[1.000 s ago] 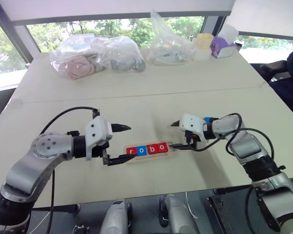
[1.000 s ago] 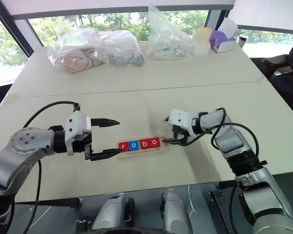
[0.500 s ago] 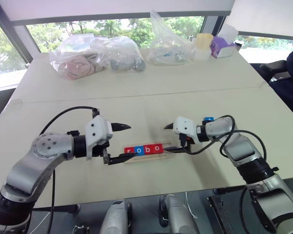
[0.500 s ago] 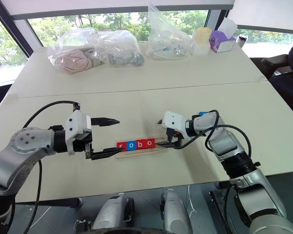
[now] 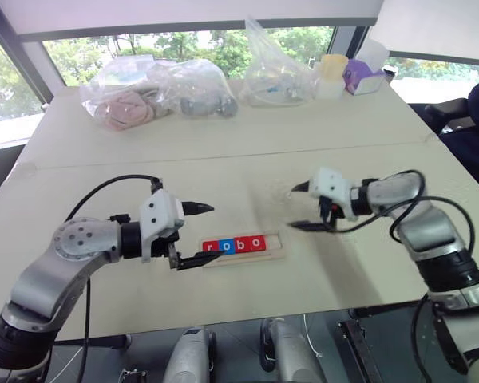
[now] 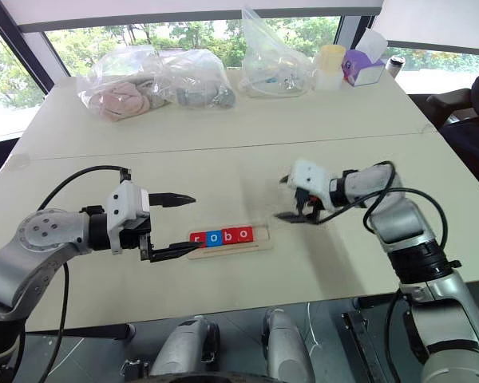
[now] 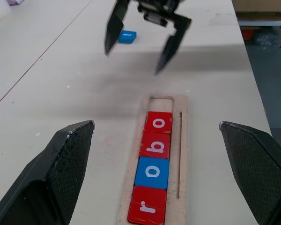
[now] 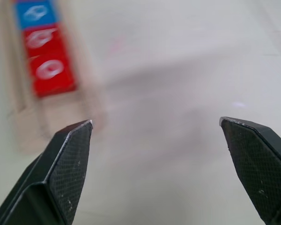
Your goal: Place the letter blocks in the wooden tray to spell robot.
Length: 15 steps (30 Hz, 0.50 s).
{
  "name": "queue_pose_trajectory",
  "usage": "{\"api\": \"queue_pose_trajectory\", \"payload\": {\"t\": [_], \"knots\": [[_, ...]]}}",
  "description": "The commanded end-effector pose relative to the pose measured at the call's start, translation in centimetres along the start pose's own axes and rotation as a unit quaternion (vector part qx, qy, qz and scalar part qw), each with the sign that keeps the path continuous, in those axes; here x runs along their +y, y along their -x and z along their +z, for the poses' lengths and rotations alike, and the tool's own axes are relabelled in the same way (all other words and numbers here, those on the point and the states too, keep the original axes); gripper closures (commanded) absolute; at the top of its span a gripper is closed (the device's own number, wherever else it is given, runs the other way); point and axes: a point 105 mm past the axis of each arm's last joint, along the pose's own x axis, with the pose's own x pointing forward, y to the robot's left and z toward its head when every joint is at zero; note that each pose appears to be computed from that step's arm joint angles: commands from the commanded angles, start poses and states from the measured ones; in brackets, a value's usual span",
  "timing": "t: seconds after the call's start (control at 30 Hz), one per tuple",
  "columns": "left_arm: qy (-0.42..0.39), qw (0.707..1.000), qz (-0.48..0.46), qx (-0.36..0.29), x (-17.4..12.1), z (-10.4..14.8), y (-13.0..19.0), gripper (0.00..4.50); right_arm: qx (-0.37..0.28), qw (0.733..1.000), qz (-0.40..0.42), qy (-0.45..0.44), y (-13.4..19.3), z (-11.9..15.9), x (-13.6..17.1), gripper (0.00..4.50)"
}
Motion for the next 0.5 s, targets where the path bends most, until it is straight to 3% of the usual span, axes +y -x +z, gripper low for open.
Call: {"api": "queue_pose_trajectory", "payload": {"t": [0.03, 0.17, 0.3, 0.5], "knots": [[-0.013, 1.0, -0.005, -0.014, -0.2, 0.8, 0.0, 0.0, 0.012, 0.986, -0.157, -0.057, 2.0, -1.2, -4.4, 0.05], [-0.012, 1.0, -0.006, -0.016, -0.3, 0.7, -0.2, 0.0, 0.031, 0.945, -0.282, -0.163, 3.4, -3.6, -6.3, 0.05], [-0.012, 1.0, -0.01, -0.016, -0.4, 0.6, -0.2, 0.0, 0.054, 0.894, -0.359, -0.262, 3.3, -5.6, -6.1, 0.05], [-0.013, 1.0, -0.015, -0.015, -0.4, 0.7, -0.2, 0.0, 0.075, 0.848, -0.39, -0.351, 2.1, -6.7, -4.3, 0.05]]}}
